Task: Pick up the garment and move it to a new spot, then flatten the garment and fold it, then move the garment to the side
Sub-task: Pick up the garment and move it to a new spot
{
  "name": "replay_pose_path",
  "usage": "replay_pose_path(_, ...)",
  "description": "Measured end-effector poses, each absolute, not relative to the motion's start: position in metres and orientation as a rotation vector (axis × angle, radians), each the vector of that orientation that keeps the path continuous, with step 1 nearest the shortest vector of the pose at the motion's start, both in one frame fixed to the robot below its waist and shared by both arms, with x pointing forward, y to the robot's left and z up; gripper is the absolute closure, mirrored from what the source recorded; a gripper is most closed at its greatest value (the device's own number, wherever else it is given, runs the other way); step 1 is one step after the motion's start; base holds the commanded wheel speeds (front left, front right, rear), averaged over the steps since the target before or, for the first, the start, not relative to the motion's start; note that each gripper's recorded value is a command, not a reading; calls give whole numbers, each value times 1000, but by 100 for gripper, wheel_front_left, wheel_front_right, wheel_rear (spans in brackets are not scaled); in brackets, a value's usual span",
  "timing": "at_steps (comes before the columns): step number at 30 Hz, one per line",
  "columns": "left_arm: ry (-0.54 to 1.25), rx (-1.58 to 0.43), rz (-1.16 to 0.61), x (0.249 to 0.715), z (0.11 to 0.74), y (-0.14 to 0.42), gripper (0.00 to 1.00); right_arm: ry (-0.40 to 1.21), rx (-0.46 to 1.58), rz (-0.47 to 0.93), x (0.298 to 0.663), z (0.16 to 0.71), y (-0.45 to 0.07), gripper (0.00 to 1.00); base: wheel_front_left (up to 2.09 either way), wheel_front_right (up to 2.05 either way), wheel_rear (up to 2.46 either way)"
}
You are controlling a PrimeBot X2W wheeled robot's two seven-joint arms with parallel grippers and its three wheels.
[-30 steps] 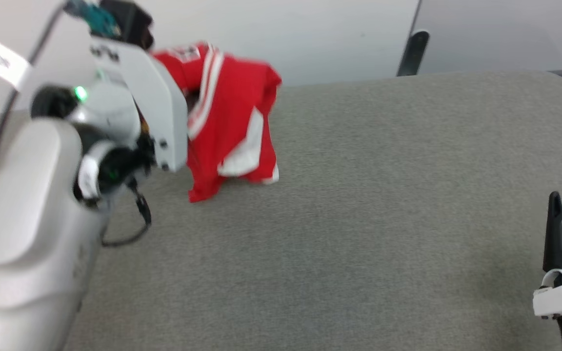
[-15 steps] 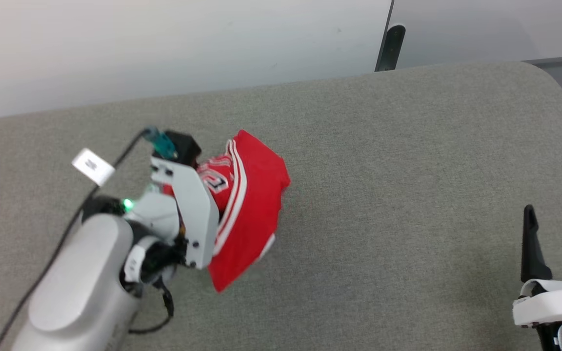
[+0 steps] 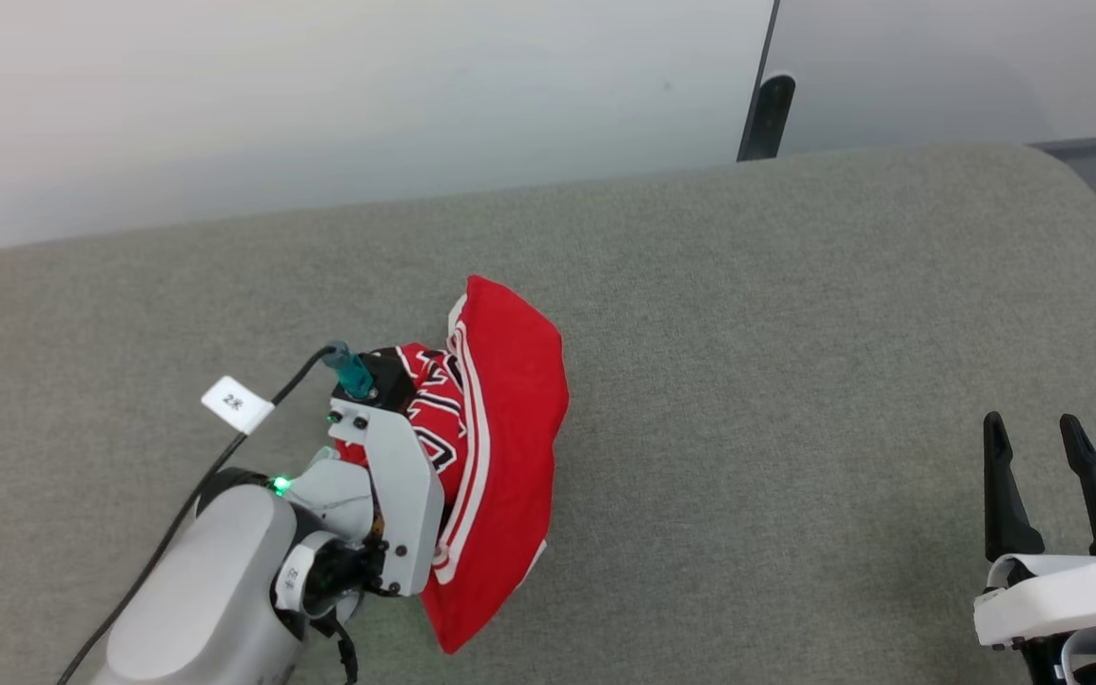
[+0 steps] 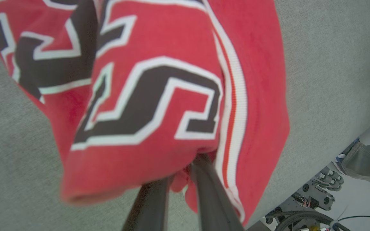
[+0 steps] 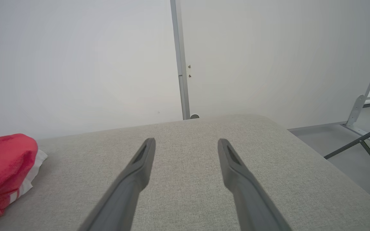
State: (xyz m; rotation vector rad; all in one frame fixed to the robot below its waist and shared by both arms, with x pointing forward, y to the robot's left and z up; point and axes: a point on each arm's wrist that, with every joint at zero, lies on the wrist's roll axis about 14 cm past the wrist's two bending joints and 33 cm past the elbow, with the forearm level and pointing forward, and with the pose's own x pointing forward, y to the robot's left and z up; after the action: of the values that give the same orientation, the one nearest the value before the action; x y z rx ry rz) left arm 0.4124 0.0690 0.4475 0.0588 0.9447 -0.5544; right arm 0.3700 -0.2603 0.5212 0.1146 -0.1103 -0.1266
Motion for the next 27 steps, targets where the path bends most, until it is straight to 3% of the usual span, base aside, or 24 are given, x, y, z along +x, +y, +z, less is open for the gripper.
replay_pose_path(2,932,58,-556,412,451,70,58,-115,114,-120,369,524,-259,0,0,0,0)
replay_pose_path(4,908,55,-551,412,458,72,15,-122,114,-114,368,527,-259,0,0,0,0)
replay_pose_path(5,901,55,-549,411,461,73,3,-124,112,-111,368,528,-259,0,0,0,0)
replay_pose_path(6,894,58,-547,411,464,74,0,-127,112,-108,367,529,-258,0,0,0,0)
replay_pose_path(15,701,13,-492,413,505,96,0,-156,124,-54,364,540,-241,0,0,0,0)
replay_pose_path(27,230,-64,-429,409,560,127,0,-182,148,11,363,546,-219,0,0,0,0)
